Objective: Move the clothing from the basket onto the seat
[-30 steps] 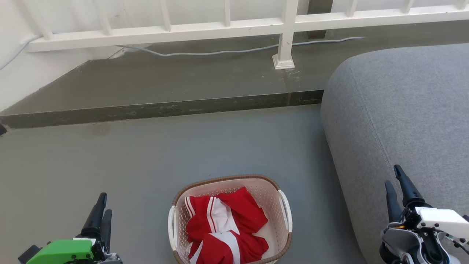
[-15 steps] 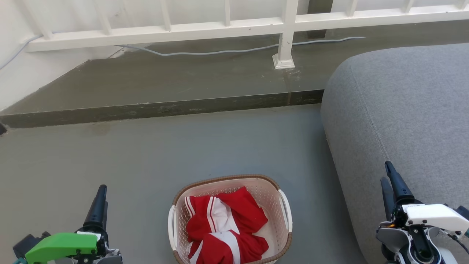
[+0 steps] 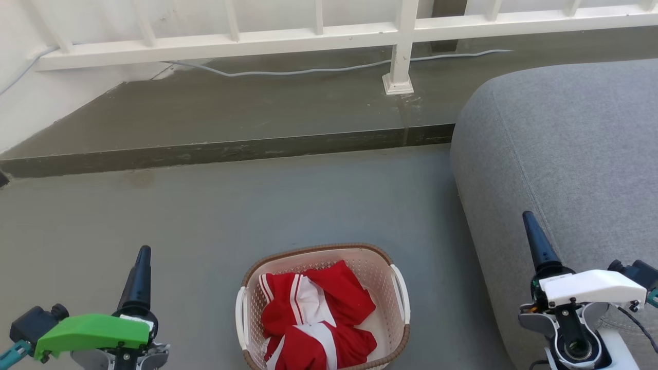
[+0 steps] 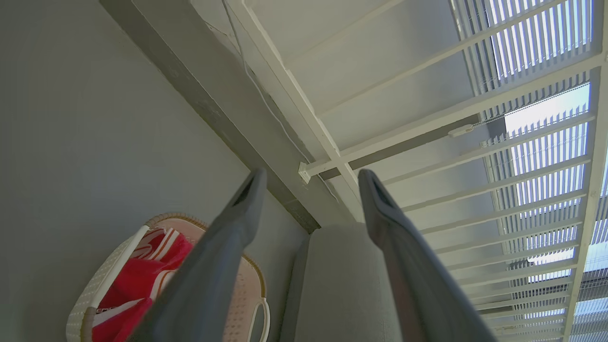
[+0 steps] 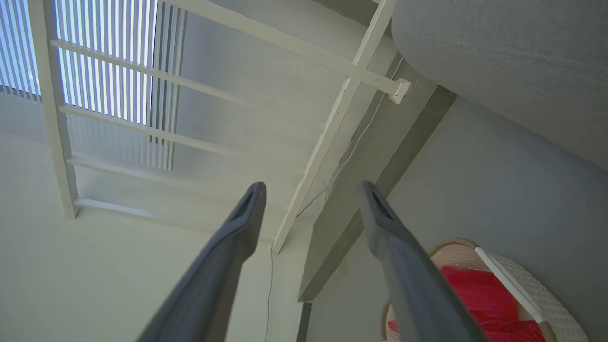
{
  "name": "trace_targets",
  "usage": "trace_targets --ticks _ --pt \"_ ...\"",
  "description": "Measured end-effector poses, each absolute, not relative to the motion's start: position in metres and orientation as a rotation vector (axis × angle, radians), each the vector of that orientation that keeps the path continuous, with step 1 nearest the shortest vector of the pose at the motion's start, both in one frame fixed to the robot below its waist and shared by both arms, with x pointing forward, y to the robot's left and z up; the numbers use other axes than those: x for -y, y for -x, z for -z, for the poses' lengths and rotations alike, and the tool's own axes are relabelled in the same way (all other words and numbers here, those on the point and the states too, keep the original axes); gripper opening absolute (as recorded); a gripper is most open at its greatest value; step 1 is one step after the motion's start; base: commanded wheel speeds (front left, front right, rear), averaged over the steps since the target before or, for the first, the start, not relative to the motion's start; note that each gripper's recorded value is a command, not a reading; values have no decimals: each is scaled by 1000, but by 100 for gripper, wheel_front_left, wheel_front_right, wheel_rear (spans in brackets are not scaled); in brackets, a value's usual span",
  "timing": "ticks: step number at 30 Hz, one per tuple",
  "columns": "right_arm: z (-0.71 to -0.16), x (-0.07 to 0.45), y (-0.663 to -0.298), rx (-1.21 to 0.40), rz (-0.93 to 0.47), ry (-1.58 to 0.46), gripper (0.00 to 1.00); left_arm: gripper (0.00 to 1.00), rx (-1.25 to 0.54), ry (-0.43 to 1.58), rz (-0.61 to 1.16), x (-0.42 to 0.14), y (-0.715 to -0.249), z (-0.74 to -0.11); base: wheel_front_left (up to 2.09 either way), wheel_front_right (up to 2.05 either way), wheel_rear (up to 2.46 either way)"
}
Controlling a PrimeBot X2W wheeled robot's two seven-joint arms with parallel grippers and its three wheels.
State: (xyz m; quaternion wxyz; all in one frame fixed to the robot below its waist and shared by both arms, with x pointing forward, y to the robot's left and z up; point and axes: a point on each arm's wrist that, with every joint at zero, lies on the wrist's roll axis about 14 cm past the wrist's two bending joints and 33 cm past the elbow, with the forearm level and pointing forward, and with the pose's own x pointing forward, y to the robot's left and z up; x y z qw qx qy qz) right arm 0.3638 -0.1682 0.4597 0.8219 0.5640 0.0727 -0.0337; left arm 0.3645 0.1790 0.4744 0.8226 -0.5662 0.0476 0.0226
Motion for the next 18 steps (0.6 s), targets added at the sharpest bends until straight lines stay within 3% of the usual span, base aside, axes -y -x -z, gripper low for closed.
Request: trace_targets --ticks 18 --pt "-469 149 -367 -148 1 -878 100 100 -79 849 -4 -173 -363 -484 0 0 0"
